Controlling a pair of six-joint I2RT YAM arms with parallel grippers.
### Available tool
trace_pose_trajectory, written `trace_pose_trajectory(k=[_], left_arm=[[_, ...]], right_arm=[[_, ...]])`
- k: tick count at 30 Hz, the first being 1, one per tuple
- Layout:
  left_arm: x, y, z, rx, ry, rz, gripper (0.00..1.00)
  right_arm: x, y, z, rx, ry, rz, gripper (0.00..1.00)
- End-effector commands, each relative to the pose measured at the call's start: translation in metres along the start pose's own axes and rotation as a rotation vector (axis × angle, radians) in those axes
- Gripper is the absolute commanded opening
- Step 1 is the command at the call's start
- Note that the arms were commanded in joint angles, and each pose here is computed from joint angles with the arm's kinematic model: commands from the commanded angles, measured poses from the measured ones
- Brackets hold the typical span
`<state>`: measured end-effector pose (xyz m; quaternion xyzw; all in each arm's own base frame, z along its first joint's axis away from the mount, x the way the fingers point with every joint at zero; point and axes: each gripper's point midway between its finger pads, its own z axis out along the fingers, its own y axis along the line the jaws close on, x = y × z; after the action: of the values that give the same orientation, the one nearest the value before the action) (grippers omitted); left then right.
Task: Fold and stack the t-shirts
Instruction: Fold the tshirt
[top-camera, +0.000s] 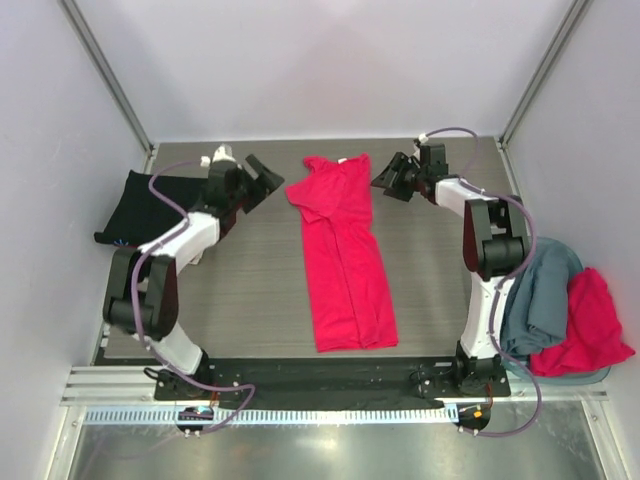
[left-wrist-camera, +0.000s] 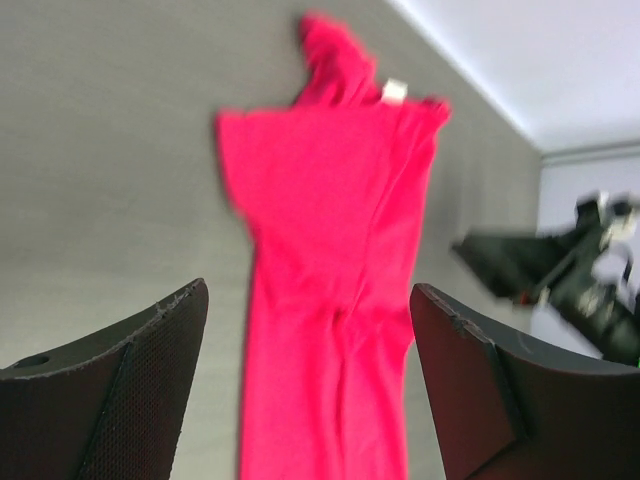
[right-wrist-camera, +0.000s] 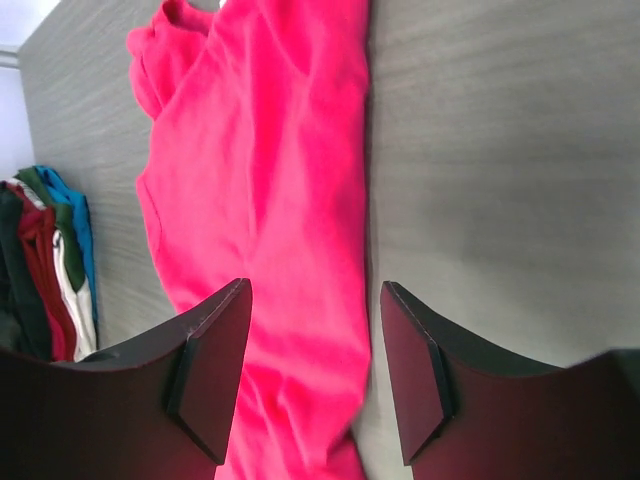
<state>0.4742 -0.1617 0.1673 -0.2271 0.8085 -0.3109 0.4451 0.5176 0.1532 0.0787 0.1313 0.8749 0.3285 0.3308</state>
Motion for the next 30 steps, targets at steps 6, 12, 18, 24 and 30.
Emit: trace_pose_trajectory(k=[6,12,18,24,30], left_arm=[[0.051,-0.003,-0.057,0.058,0.091,0.016,0.82],[0.121,-0.010,-0.091,0.053,0.219,0.090,0.82],[0.185,0.018,-0.127,0.000,0.375,0.123,0.79],[0.258,0.040,-0.173,-0.006,0.545,0.148,0.74],[0.312,0.050,-0.204,-0.045,0.647,0.158,0.72]], right_arm=[[-0.040,0.019,0.046,-0.150,-0.018,0.044,0.59],[-0.047,0.002,0.074,-0.108,0.002,0.083,0.58],[-0.053,0.000,0.091,-0.119,0.001,0.091,0.52],[-0.054,-0.005,0.114,-0.143,0.023,0.144,0.43],[-0.055,-0.006,0.123,-0.156,0.019,0.160,0.22]])
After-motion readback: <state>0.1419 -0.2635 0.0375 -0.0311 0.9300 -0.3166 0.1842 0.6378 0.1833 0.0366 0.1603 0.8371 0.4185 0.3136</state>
